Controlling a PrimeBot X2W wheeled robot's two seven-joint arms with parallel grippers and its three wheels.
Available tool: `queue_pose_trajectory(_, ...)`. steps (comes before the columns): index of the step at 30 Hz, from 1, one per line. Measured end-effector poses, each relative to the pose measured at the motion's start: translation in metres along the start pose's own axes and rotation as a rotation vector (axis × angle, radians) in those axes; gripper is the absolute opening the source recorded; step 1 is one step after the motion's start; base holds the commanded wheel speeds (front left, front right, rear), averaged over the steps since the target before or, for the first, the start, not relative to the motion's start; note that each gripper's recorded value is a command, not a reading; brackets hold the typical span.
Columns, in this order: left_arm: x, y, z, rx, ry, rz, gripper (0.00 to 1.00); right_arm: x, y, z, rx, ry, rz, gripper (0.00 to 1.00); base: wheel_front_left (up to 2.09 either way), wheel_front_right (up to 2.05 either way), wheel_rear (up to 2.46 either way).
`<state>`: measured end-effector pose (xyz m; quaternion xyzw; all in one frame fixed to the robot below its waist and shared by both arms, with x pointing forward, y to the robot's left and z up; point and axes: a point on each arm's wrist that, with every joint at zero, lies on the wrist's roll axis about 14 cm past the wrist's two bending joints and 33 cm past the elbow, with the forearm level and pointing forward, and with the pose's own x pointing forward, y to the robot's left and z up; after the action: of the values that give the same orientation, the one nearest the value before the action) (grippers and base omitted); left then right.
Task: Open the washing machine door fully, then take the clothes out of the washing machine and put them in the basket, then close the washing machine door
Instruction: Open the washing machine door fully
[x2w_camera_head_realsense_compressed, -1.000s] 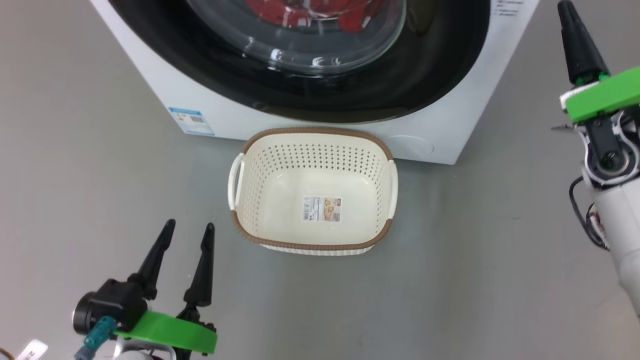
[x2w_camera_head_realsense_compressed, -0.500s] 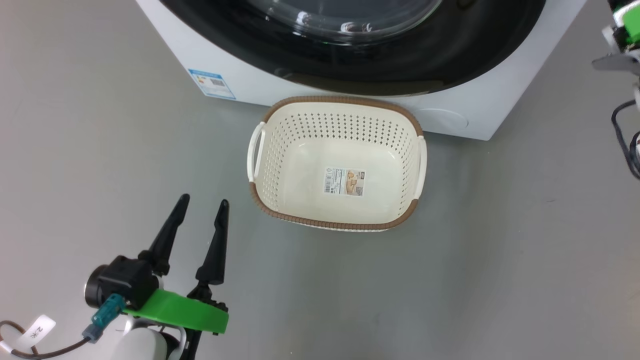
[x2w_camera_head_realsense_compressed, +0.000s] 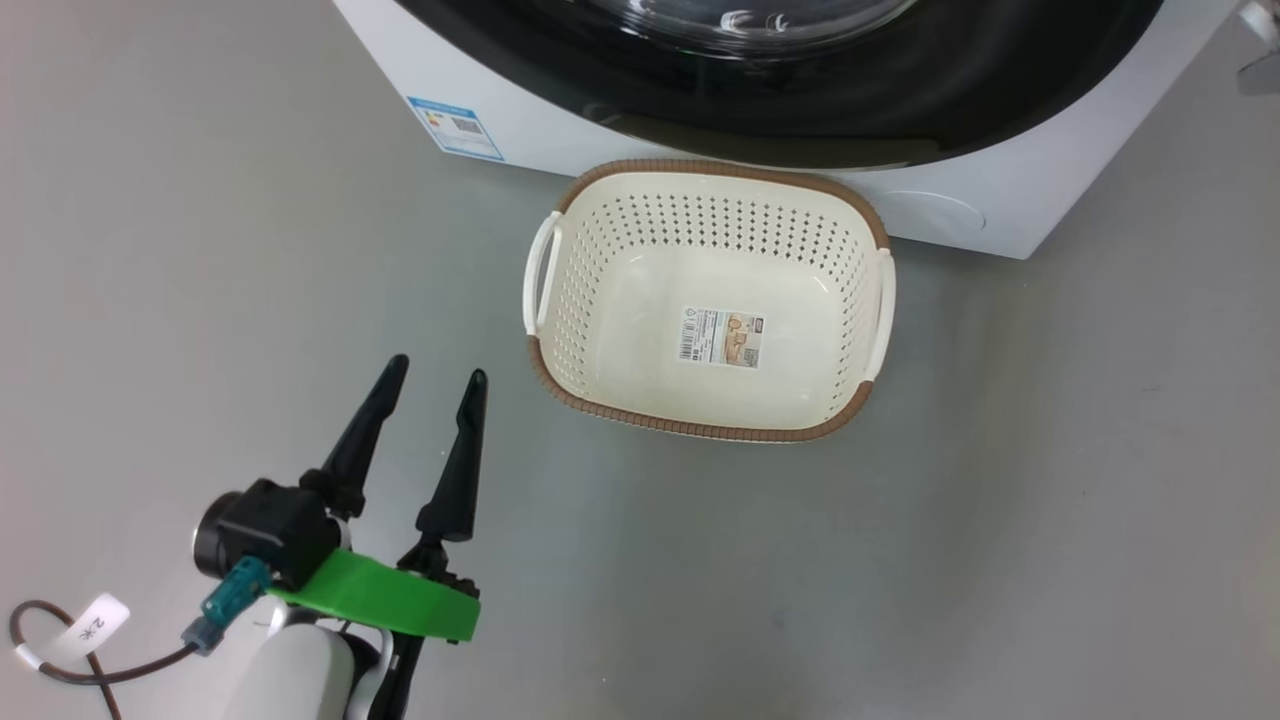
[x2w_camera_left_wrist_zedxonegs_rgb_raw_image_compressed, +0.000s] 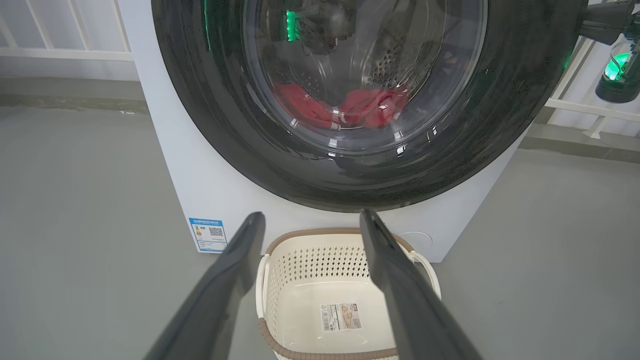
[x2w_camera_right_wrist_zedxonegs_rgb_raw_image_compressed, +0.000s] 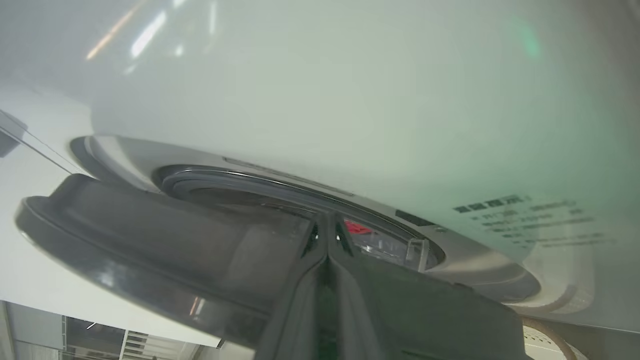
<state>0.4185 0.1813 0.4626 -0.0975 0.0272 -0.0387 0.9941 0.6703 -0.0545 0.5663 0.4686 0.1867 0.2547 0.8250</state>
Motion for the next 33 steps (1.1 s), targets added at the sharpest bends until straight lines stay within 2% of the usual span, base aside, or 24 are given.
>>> queue_pose_trajectory(11,-0.004,0.001,0.002,-0.009,-0.001,0.006,1.00,0.000,0.005,-0.013,0.087,0.140,0.035,0.00,0.00,0.00,0.00)
queue_pose_trajectory(16,-0.005,-0.001,0.004,-0.013,-0.008,0.005,1.00,-0.003,0.012,-0.026,0.091,0.217,0.051,0.00,0.00,0.00,0.00)
queue_pose_trajectory(24,-0.009,-0.005,0.015,-0.015,-0.037,-0.003,1.00,-0.016,0.030,-0.072,0.075,0.371,0.092,0.00,0.00,0.00,0.00)
queue_pose_trajectory(33,-0.020,-0.005,0.020,-0.023,-0.052,0.007,1.00,-0.040,0.048,-0.106,0.051,0.457,0.146,0.00,0.00,0.00,0.00)
